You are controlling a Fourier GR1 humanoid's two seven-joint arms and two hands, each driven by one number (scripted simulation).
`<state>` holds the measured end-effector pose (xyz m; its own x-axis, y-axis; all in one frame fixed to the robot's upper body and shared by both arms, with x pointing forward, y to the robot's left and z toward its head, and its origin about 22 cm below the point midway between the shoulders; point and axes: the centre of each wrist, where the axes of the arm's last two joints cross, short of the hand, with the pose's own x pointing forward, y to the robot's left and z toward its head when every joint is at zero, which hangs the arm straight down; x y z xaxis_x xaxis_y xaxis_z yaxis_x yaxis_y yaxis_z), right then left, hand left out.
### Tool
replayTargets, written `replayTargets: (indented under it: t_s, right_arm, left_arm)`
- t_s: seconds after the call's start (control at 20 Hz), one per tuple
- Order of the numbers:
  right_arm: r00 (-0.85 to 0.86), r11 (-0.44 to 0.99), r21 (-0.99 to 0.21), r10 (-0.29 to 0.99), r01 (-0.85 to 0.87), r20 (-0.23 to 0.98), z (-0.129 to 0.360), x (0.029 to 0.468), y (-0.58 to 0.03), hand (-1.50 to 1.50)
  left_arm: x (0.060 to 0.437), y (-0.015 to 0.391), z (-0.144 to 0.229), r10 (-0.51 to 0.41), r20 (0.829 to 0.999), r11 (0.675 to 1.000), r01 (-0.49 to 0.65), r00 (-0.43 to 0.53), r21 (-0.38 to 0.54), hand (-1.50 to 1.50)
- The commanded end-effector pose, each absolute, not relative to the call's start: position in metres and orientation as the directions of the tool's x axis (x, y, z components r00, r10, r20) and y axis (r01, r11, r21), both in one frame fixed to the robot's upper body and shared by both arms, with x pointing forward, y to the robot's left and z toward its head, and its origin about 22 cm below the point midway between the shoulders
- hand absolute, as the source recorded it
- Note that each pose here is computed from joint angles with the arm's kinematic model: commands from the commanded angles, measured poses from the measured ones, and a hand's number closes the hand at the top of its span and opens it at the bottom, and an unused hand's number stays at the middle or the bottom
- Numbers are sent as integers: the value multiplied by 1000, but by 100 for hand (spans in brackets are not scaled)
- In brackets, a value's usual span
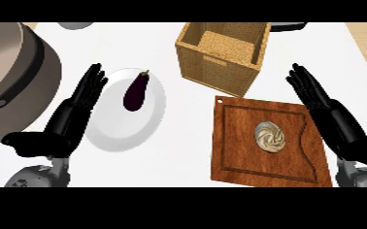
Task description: Pick the cupcake from the cutting board and place it in the basket
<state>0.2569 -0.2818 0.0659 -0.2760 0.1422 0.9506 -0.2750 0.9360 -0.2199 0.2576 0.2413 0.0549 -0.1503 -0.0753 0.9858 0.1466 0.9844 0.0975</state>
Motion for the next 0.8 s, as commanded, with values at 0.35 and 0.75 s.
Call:
replayTargets:
  t_s: [0.35,0.75]
  right_arm:
    - [-548,836,-482,282,-263,787,101,291,-327,150]
    - [-602,883,-470,372,-6,706,70,273,-158,-150]
  left_arm:
    - [271,300,36,-154,975,986,-32,158,161,0]
    - [291,309,41,-178,969,980,-59,171,191,0]
